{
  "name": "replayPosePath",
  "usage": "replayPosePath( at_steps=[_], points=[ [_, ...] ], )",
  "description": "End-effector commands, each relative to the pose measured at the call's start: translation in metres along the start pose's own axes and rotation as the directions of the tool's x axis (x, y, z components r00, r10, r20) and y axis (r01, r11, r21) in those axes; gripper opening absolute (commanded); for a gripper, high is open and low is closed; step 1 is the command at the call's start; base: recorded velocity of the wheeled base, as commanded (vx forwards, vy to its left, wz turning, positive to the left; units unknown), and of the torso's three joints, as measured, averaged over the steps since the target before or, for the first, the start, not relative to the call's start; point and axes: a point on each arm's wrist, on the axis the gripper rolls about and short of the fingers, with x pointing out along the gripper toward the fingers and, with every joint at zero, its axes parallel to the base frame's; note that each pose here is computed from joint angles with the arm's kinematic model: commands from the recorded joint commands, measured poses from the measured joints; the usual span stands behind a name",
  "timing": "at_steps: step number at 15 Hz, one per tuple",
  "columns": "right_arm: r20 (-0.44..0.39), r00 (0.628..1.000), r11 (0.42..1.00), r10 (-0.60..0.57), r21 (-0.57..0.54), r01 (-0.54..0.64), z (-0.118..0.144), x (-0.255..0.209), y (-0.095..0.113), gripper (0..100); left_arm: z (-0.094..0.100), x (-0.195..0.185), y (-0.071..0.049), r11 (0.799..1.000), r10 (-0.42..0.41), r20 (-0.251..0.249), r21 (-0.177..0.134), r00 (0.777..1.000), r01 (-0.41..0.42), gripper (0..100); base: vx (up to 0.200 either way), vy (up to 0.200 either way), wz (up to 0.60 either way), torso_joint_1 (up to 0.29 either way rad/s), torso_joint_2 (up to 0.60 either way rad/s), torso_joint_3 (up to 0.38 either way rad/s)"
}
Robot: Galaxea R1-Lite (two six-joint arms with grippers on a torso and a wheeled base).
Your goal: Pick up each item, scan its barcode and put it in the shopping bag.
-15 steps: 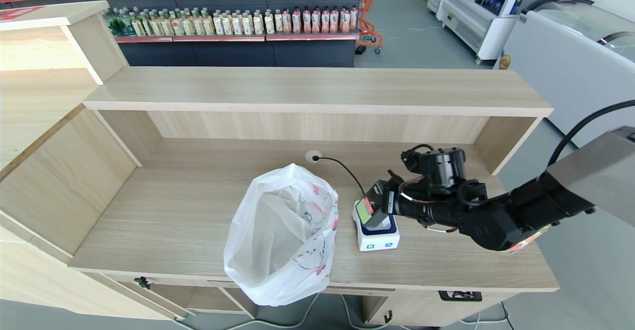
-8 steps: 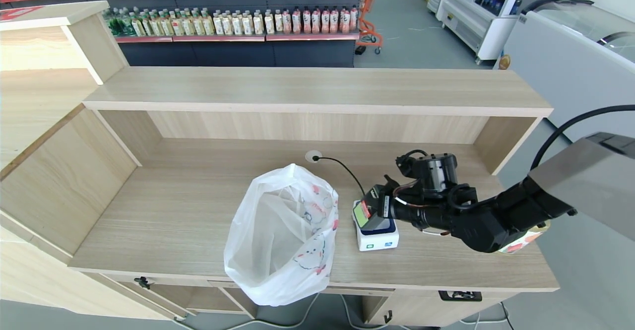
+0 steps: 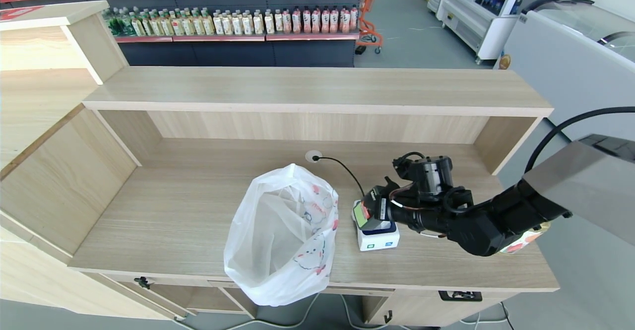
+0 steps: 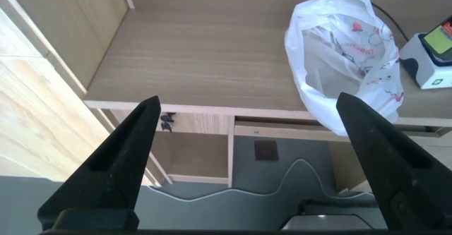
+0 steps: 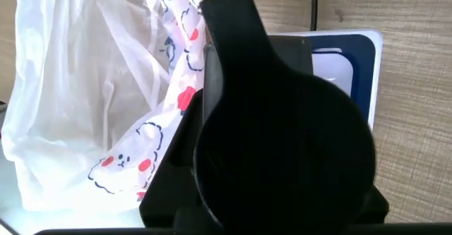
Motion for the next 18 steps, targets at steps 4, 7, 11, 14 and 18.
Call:
replayPosePath(
  at_steps=[4,7,11,14,18],
  points=[
    [0.118,0.991,0.998,0.057,-0.012,-0.056,0.029,-0.085,0.023,0,0.0,0.0,0.0,1.0,0.0,0.0,-0.001,1.0,0.0,100,0.0,0.05,0.0,0.001,0.0,0.001],
    [0.152,0.985,0.996,0.083,-0.047,-0.076,0.049,-0.111,0.037,0,0.0,0.0,0.0,1.0,0.0,0.0,-0.003,1.0,0.0,100,0.0,0.2,0.0,-0.009,0.0,0.005],
    [0.057,0.989,0.983,0.134,-0.13,-0.126,0.037,-0.102,0.06,0,0.0,0.0,0.0,1.0,0.0,0.002,0.006,1.0,0.0,100,0.0,0.2,0.0,0.006,0.01,0.005],
    [-0.066,0.995,0.968,0.079,-0.233,-0.092,0.005,-0.066,0.05,0,0.0,0.0,0.0,1.0,0.0,0.0,0.003,1.0,0.0,100,0.0,0.0,0.0,0.0,0.0,0.0],
    [-0.096,0.995,0.938,-0.002,-0.344,-0.031,-0.033,-0.031,0.046,0,0.0,0.0,0.0,1.0,0.0,0.0,-0.001,1.0,0.0,100,0.0,0.0,0.0,0.0,0.0,0.0]
  ],
)
